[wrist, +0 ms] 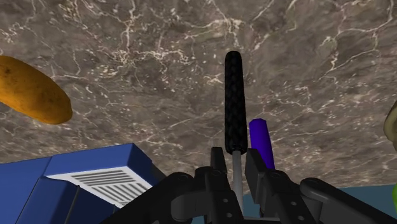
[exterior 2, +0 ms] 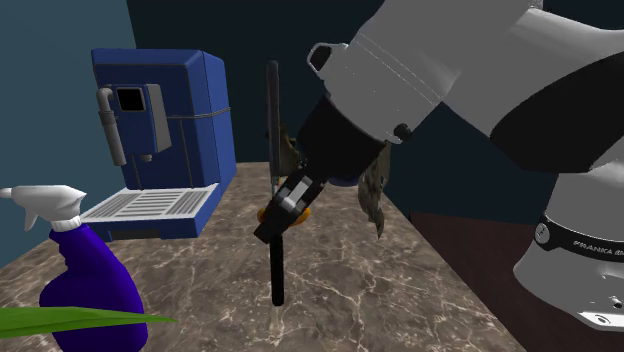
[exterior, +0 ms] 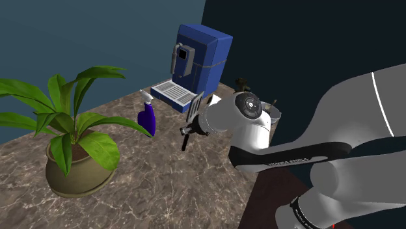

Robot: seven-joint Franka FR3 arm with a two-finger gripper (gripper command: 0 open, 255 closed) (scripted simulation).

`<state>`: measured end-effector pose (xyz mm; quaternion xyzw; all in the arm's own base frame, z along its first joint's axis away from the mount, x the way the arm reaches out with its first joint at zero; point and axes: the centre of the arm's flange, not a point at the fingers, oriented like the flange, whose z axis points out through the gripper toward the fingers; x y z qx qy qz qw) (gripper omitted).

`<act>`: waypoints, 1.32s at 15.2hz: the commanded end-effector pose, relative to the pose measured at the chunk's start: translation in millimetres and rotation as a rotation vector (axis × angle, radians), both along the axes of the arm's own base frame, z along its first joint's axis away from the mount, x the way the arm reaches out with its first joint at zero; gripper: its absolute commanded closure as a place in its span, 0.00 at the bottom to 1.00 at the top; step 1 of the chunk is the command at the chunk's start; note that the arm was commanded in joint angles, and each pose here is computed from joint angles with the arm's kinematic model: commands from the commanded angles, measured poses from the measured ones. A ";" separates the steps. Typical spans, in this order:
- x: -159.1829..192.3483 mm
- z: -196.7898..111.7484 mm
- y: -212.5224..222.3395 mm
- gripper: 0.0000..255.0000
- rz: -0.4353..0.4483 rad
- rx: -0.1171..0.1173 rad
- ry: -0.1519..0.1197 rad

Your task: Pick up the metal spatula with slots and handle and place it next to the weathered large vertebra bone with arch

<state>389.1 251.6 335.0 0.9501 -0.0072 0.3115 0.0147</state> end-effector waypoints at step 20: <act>0.8 109.9 0.7 1.00 0.000 0.000 0.000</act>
